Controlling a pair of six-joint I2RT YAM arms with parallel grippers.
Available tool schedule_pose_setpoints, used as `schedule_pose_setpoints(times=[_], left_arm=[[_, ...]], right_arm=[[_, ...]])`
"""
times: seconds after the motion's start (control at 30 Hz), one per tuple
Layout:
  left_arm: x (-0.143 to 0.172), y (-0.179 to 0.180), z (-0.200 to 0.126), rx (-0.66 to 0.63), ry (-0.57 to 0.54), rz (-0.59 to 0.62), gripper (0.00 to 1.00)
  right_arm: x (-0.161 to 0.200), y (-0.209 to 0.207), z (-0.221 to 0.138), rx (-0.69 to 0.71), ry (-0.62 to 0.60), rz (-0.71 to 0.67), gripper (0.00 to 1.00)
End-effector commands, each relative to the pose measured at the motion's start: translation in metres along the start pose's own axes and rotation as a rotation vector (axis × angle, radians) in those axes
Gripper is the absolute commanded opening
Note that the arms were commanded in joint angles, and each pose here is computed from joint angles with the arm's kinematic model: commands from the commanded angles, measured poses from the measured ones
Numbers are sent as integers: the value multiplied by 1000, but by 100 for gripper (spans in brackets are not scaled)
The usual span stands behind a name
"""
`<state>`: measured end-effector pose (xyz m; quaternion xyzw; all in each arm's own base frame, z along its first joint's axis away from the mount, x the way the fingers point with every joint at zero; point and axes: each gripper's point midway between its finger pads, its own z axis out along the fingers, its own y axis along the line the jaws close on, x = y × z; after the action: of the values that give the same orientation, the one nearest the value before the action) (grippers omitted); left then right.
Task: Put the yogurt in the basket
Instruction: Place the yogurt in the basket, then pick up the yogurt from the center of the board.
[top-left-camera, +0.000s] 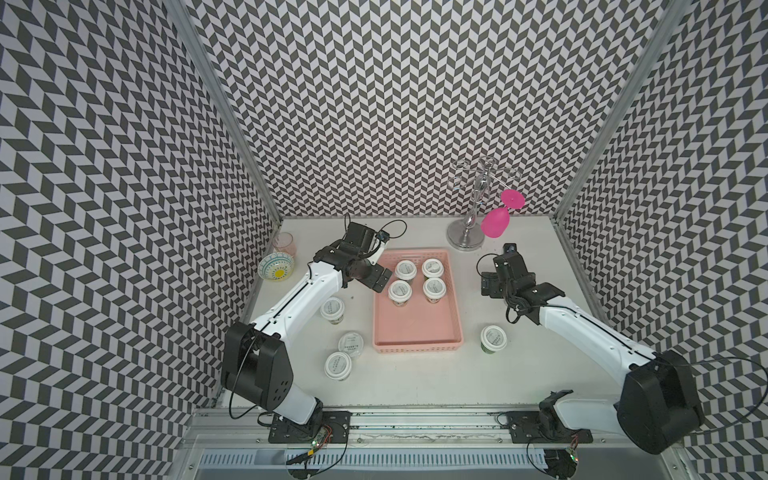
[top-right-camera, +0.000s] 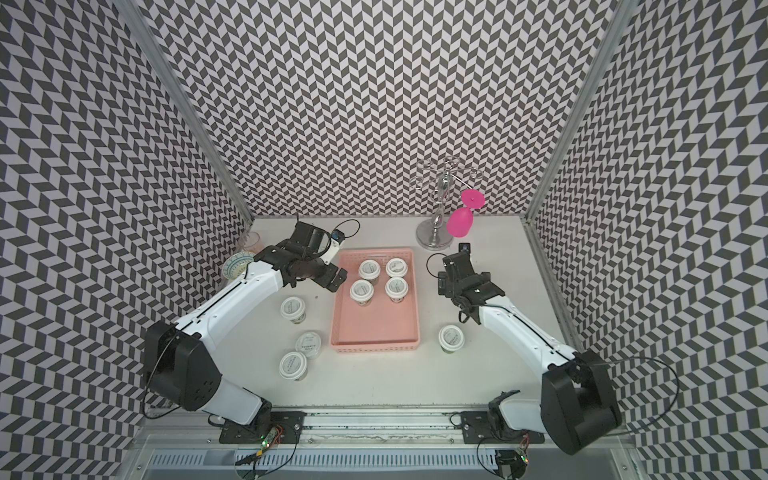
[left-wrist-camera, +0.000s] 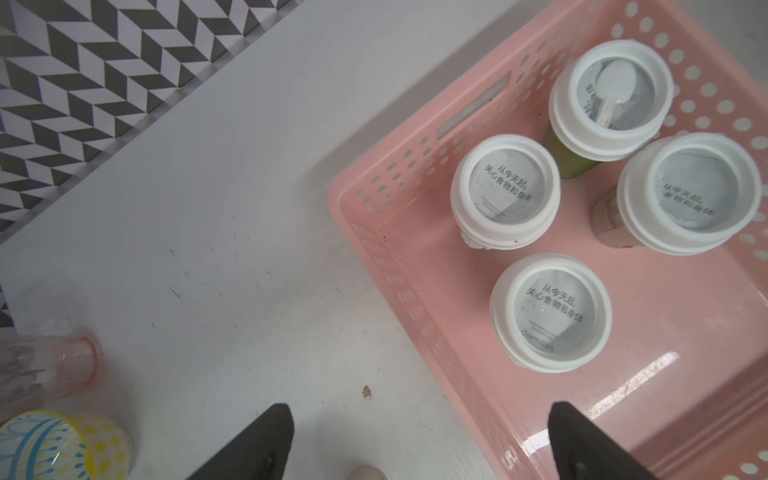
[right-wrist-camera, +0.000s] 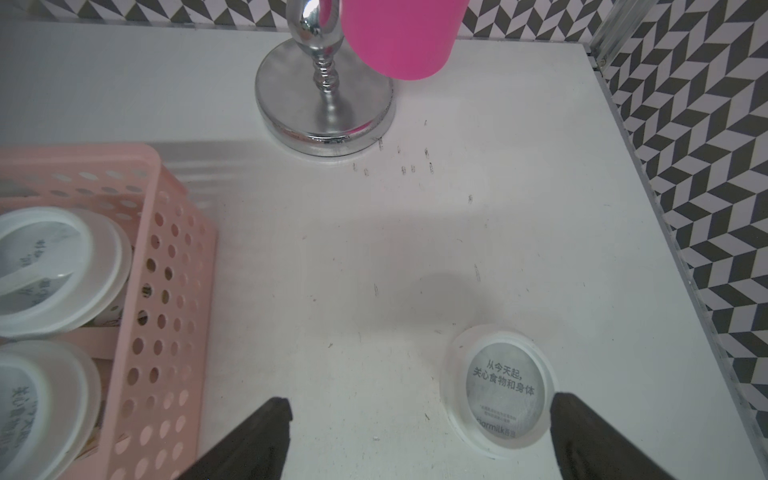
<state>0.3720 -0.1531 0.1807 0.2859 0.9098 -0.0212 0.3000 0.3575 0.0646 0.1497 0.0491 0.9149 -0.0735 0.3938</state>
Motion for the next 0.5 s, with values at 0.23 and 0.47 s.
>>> schedule_pose_setpoints(times=[0.23, 0.47], left_arm=[[-3, 40, -13, -41, -92, -132, 100], [-1, 59, -16, -55, -112, -197, 99]], right_arm=[[6, -29, 20, 72, 51, 137, 100], [11, -41, 32, 99, 96, 164, 100]])
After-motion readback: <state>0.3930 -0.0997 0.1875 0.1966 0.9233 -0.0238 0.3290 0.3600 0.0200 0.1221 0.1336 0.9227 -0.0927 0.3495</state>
